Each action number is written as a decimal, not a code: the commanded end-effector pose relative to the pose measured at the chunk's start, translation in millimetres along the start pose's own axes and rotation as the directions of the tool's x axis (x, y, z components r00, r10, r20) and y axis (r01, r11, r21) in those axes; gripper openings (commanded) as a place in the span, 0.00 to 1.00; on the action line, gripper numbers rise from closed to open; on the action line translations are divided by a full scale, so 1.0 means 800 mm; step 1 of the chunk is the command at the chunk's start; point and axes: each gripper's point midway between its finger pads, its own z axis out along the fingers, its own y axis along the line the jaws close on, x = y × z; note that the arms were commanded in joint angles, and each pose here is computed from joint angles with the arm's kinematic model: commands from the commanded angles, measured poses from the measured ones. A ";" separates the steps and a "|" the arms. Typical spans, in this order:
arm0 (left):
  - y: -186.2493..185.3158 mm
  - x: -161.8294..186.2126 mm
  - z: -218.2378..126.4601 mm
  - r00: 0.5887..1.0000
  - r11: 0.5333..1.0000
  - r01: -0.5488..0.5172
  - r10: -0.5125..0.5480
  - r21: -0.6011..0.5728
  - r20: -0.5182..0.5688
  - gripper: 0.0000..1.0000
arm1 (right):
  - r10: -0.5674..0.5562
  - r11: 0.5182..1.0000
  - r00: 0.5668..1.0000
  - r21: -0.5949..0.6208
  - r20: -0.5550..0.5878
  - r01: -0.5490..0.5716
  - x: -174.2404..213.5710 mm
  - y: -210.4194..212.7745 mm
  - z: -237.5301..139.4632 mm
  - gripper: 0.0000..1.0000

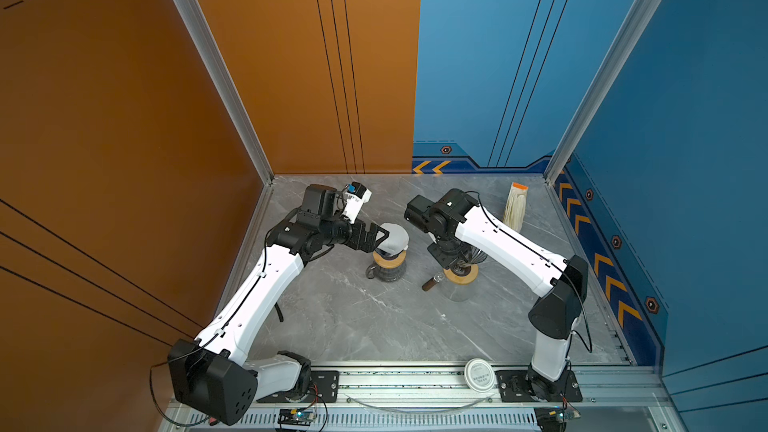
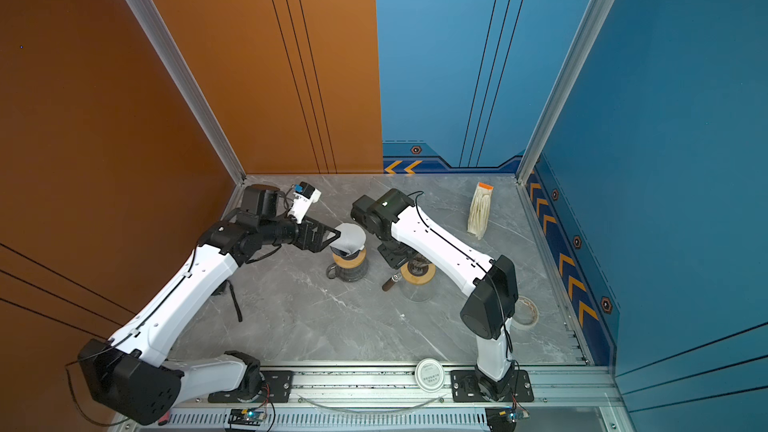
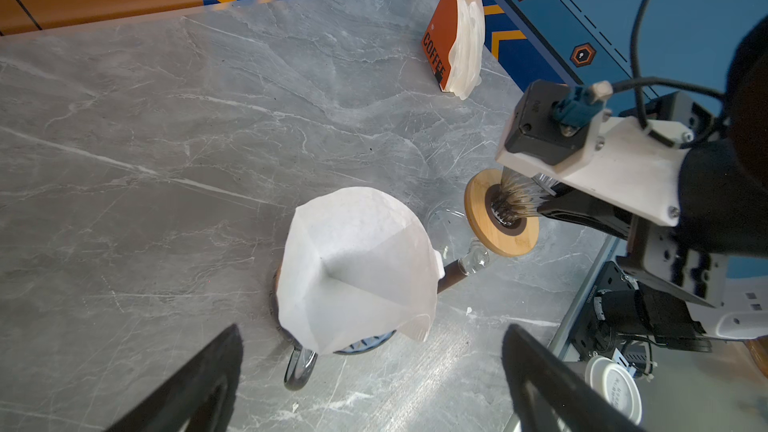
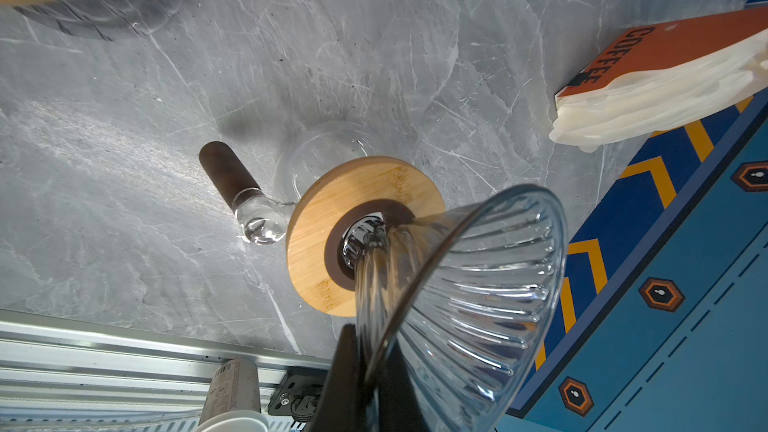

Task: Place the coffee filter in the dripper
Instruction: 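Lift the glass dripper with the right gripper and carry it over the wooden-ringed carafe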

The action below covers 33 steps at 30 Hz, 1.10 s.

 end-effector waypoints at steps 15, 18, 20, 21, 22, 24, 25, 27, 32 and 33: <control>-0.009 -0.004 -0.015 0.999 1.000 -0.008 0.007 0.016 0.032 0.98 | 0.004 1.000 1.000 0.016 0.030 -0.005 0.009 0.005 -0.007 0.29; -0.013 -0.009 -0.017 0.999 1.000 -0.012 0.011 0.019 0.040 0.98 | 0.016 1.000 0.998 -0.013 0.068 -0.015 0.002 0.006 -0.017 0.31; -0.015 -0.012 -0.018 0.999 1.000 -0.014 0.013 0.021 0.046 0.98 | 0.020 0.999 0.996 -0.043 0.091 -0.016 -0.002 0.010 -0.023 0.32; -0.017 -0.013 -0.018 0.999 1.000 -0.017 0.015 0.022 0.048 0.98 | 0.022 0.998 0.995 -0.053 0.102 -0.016 -0.004 0.011 -0.026 0.34; -0.017 -0.014 -0.019 0.999 1.000 -0.017 0.016 0.021 0.050 0.98 | 0.024 0.998 0.993 -0.059 0.112 -0.018 -0.005 0.011 -0.029 0.36; -0.021 -0.019 -0.021 0.998 1.000 -0.021 0.020 0.022 0.058 0.98 | 0.034 0.998 0.991 -0.063 0.128 -0.026 -0.005 0.007 -0.033 0.37; -0.023 -0.022 -0.022 0.998 0.999 -0.025 0.023 0.023 0.063 0.98 | 0.039 0.997 0.990 -0.067 0.135 -0.031 -0.005 0.005 -0.036 0.37; -0.026 -0.027 -0.022 0.997 0.999 -0.024 0.023 0.025 0.068 0.98 | 0.066 0.995 0.985 -0.088 0.161 -0.053 -0.005 -0.001 -0.044 0.37; -0.040 -0.040 -0.018 0.997 0.999 -0.014 0.011 0.047 0.071 0.98 | 0.163 0.977 0.955 -0.173 0.250 -0.122 -0.009 -0.020 -0.065 0.42; -0.045 -0.042 -0.017 0.997 0.998 -0.019 0.015 0.052 0.072 0.98 | 0.188 0.971 0.947 -0.195 0.260 -0.139 -0.009 -0.025 -0.067 0.42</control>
